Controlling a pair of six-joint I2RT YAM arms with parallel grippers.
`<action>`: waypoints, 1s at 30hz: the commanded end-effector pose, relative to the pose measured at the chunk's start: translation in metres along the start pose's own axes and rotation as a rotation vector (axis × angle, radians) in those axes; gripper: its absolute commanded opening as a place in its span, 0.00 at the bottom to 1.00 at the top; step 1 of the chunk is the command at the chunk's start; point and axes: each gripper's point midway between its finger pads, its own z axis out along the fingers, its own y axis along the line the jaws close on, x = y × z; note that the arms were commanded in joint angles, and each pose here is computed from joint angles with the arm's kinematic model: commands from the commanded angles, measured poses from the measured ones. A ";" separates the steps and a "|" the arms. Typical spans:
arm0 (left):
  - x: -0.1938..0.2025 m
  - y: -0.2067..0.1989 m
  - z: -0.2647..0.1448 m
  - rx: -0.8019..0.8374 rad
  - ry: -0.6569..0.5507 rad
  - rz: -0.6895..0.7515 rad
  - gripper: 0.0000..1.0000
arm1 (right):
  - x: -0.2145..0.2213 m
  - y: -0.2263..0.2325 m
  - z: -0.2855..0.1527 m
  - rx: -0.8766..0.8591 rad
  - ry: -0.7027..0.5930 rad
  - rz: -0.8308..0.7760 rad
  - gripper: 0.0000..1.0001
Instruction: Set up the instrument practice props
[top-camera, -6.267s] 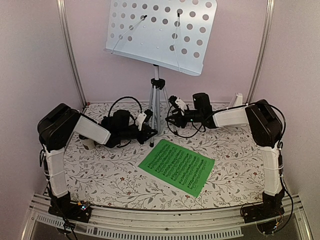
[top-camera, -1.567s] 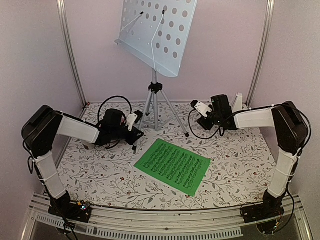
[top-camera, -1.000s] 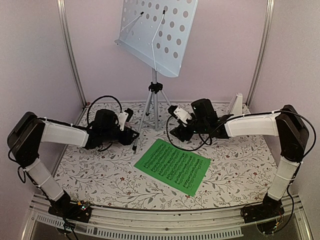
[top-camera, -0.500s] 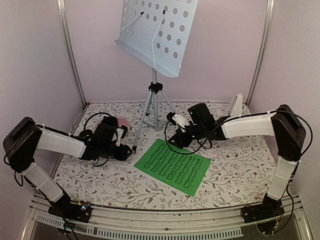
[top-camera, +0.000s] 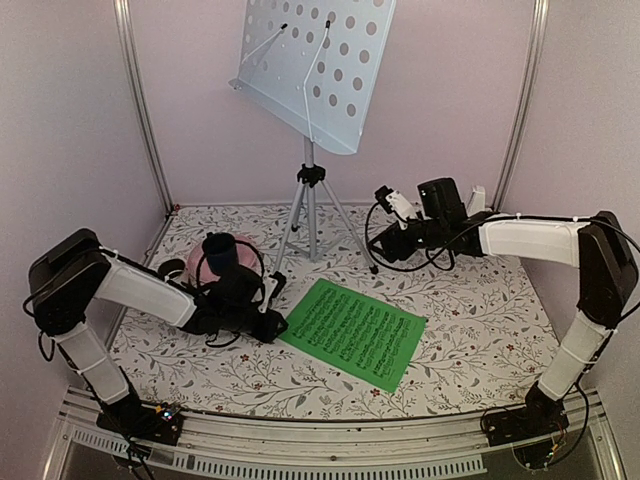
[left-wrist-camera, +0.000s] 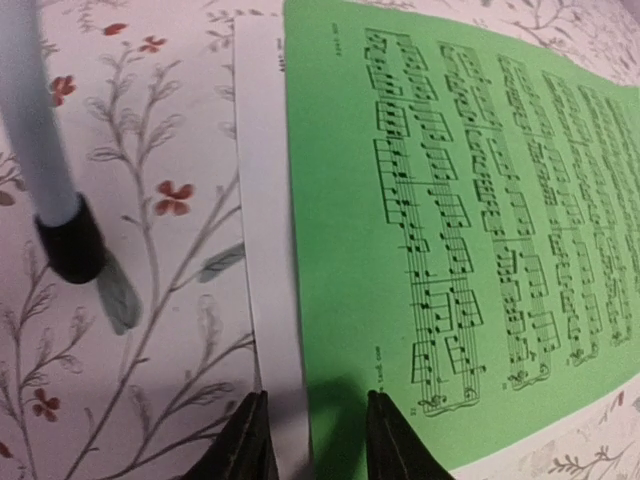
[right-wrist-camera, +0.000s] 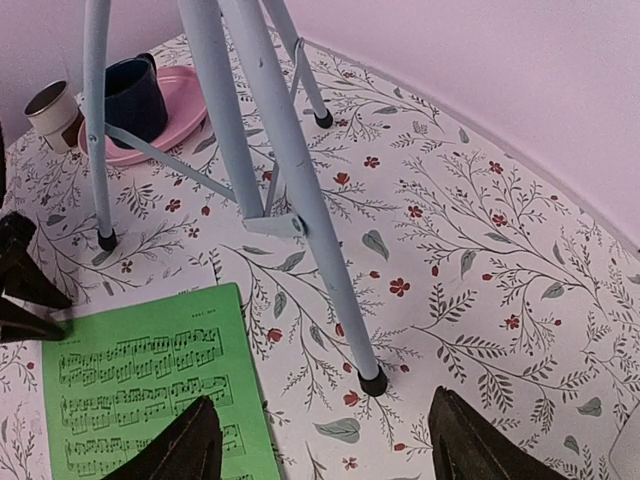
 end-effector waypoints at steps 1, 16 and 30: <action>0.037 -0.046 0.010 0.118 0.126 0.036 0.33 | -0.002 -0.009 -0.014 0.017 -0.011 0.020 0.73; -0.058 -0.035 -0.040 0.123 -0.186 0.070 0.51 | 0.011 -0.014 0.010 -0.064 -0.032 -0.022 0.71; -0.127 0.049 -0.013 0.017 -0.224 0.177 0.57 | -0.001 -0.021 0.071 -0.130 -0.045 -0.219 0.71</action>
